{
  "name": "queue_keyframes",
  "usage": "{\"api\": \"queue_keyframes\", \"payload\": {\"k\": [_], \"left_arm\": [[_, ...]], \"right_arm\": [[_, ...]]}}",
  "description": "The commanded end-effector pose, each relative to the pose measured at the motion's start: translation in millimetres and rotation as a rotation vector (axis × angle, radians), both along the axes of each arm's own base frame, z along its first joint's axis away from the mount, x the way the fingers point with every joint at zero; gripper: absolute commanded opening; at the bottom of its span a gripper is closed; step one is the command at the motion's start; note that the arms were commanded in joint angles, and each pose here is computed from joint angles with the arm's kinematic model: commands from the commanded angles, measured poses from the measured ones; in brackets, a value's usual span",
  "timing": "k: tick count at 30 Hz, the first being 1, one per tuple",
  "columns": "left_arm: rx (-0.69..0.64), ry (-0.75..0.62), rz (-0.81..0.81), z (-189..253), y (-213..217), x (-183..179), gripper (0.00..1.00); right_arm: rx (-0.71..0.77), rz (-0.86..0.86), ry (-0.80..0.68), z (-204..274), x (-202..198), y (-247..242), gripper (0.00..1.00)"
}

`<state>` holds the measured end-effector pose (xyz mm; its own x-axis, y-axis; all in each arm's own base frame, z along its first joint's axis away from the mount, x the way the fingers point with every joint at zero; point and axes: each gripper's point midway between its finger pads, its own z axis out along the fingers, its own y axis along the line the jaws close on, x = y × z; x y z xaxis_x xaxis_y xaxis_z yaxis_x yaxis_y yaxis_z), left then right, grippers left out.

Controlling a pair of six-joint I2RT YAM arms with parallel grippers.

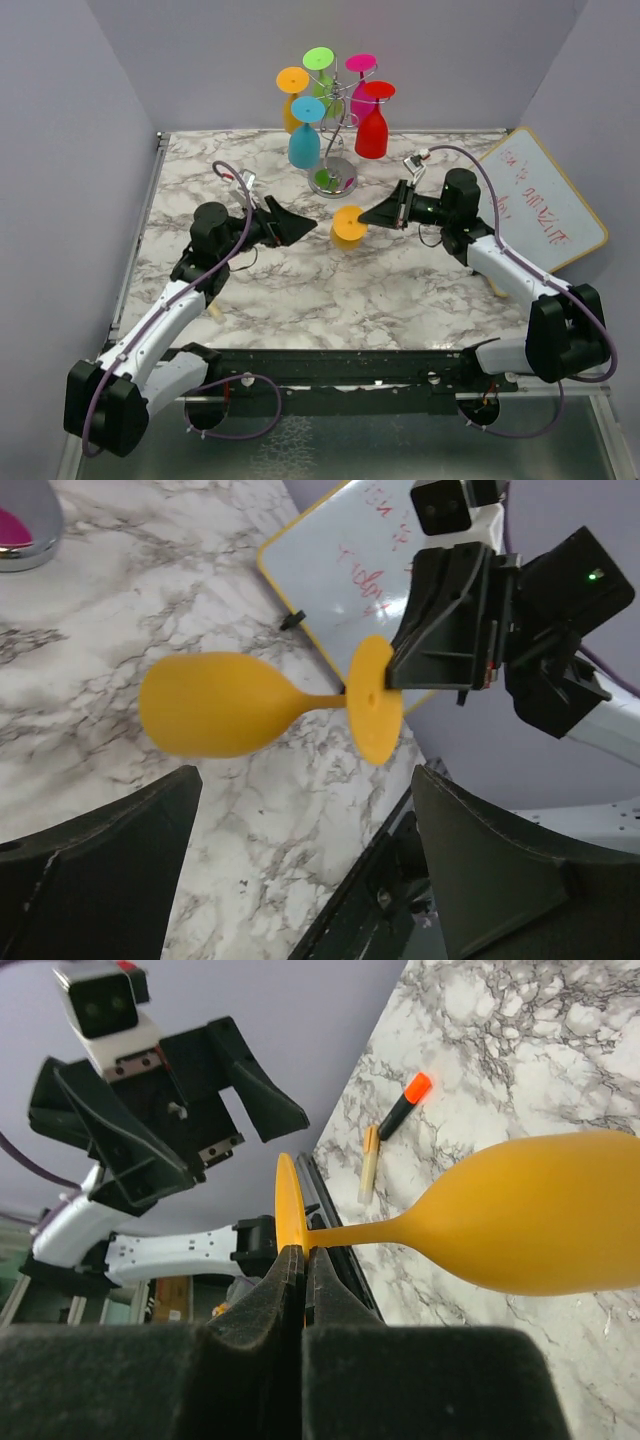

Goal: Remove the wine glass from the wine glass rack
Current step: Place the wine glass at the center of the board.

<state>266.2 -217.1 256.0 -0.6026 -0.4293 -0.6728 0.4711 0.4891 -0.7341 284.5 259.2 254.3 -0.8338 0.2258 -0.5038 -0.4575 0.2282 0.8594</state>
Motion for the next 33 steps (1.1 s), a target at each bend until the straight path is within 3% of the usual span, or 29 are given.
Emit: {"api": "queue_keyframes", "payload": {"k": [1,4,13,18,29,33], "left_arm": [[-0.06,-0.061,-0.151,38,-32,-8,0.88],[-0.061,-0.068,-0.191,44,-45,-12,0.85],[-0.01,-0.039,-0.315,18,-68,-23,0.54],[0.003,-0.052,-0.36,13,-68,-32,0.5],[0.004,-0.103,-0.401,24,-69,-37,0.26],[0.0,-0.093,-0.41,24,-70,-38,0.24]], "right_arm": [[-0.031,0.105,-0.119,6,-13,10,0.01],[-0.045,0.149,-0.126,5,-23,16,0.0],[-0.056,0.164,-0.128,6,-27,20,0.01],[-0.066,0.155,-0.142,12,-26,19,0.0],[0.014,0.22,-0.153,28,-42,20,0.01],[0.003,0.205,-0.141,32,-40,20,0.0]]}}
